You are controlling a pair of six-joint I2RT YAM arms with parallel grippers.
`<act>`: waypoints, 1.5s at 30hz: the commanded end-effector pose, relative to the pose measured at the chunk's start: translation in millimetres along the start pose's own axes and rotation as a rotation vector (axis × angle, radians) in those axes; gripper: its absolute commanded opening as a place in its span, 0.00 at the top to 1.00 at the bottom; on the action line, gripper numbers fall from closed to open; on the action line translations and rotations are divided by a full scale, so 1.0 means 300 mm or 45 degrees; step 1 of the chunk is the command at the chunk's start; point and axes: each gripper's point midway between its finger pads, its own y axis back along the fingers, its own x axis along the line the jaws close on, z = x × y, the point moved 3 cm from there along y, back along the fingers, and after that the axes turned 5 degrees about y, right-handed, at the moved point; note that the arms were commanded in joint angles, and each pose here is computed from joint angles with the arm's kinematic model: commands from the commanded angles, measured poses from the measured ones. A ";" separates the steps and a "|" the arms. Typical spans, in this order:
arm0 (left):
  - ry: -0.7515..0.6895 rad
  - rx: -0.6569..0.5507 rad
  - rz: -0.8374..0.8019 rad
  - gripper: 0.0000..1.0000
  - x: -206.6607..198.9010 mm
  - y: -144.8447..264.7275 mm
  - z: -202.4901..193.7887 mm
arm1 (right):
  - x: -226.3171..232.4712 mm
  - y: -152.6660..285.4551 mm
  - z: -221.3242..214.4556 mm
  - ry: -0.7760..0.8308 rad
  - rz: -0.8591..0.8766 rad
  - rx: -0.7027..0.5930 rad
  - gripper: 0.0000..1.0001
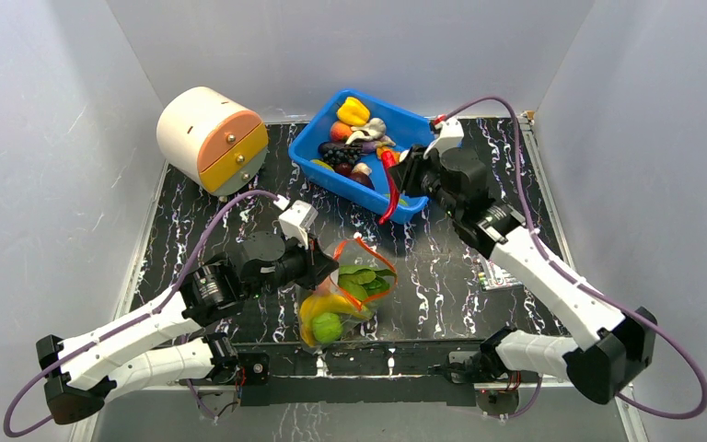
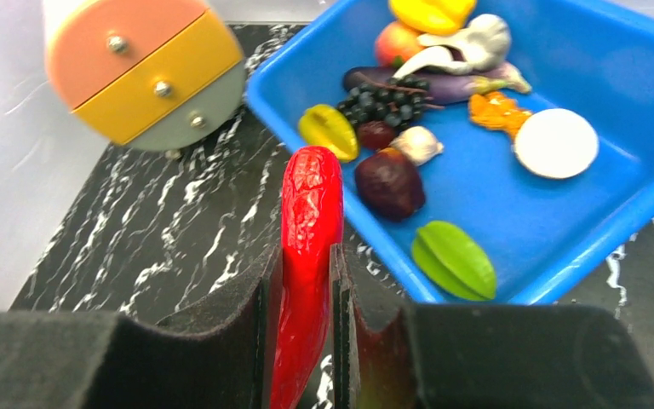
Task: Place the food in the zip-top bag and seal the zipper
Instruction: Place the fake vegetable in the zipper food storage bag.
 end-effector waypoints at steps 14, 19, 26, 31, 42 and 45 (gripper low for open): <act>0.052 -0.075 -0.084 1.00 -0.062 0.009 0.068 | 0.204 0.276 -0.116 -0.184 0.367 0.042 0.86; 0.065 -0.077 -0.087 1.00 -0.063 0.007 0.066 | 0.245 0.286 -0.184 -0.222 0.409 0.102 0.85; 0.064 -0.077 -0.078 1.00 -0.058 0.009 0.065 | 0.316 0.315 -0.266 -0.203 0.568 0.267 0.84; 0.066 -0.080 -0.082 1.00 -0.058 0.006 0.063 | 0.328 0.341 -0.331 -0.185 0.626 0.380 0.84; 0.057 -0.072 -0.076 1.00 -0.057 0.003 0.062 | 0.319 0.363 -0.376 -0.146 0.634 0.474 0.84; 0.060 -0.073 -0.083 1.00 -0.058 0.002 0.059 | 0.298 0.373 -0.387 -0.112 0.599 0.498 0.84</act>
